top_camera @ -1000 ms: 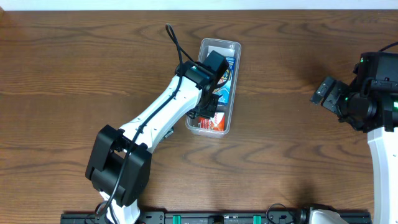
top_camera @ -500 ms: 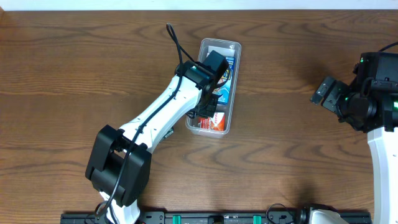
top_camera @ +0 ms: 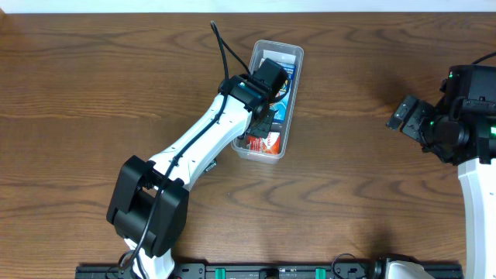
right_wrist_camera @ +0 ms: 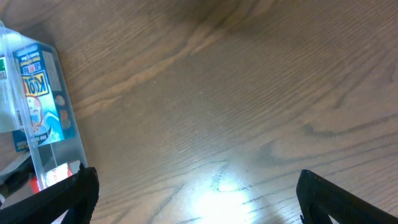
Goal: Pack container
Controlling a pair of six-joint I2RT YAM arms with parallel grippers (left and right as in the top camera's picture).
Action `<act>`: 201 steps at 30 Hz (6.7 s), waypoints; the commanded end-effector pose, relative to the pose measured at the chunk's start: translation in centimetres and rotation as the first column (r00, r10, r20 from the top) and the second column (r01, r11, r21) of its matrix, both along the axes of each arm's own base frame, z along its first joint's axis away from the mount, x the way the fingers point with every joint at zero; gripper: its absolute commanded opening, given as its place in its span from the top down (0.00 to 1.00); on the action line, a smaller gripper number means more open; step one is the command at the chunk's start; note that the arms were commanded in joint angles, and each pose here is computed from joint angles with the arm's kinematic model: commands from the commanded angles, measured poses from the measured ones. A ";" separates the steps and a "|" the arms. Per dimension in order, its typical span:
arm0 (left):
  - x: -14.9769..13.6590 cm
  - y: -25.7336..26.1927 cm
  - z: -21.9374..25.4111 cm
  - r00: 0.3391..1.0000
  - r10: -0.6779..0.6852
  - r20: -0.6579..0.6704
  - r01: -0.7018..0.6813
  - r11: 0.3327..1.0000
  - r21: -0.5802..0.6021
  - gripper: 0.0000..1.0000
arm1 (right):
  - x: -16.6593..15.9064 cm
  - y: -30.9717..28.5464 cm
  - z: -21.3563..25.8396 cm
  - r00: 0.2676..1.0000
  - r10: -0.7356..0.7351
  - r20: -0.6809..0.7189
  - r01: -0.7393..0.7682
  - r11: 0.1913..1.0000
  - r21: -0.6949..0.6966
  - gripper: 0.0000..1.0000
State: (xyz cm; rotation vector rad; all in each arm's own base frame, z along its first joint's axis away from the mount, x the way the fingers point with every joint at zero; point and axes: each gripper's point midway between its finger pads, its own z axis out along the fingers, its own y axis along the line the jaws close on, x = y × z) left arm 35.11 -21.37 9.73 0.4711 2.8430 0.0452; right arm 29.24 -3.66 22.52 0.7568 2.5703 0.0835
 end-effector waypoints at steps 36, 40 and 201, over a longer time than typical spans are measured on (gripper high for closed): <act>-0.7 5.3 11.7 0.974 0.098 0.203 -0.093 0.995 -0.031 0.29 | 0.0 -0.4 0.3 1.000 -0.002 0.007 0.003 1.000 -0.009 0.01; -2.3 11.2 10.7 0.954 0.284 0.094 -0.287 0.957 0.026 0.24 | 0.0 -0.4 0.2 1.000 -0.002 0.006 0.003 1.000 -0.009 0.01; -13.9 22.9 14.6 0.654 0.493 0.574 -0.391 0.869 -0.302 0.02 | 0.0 -0.4 0.2 1.000 -0.002 0.006 0.003 1.000 -0.009 0.01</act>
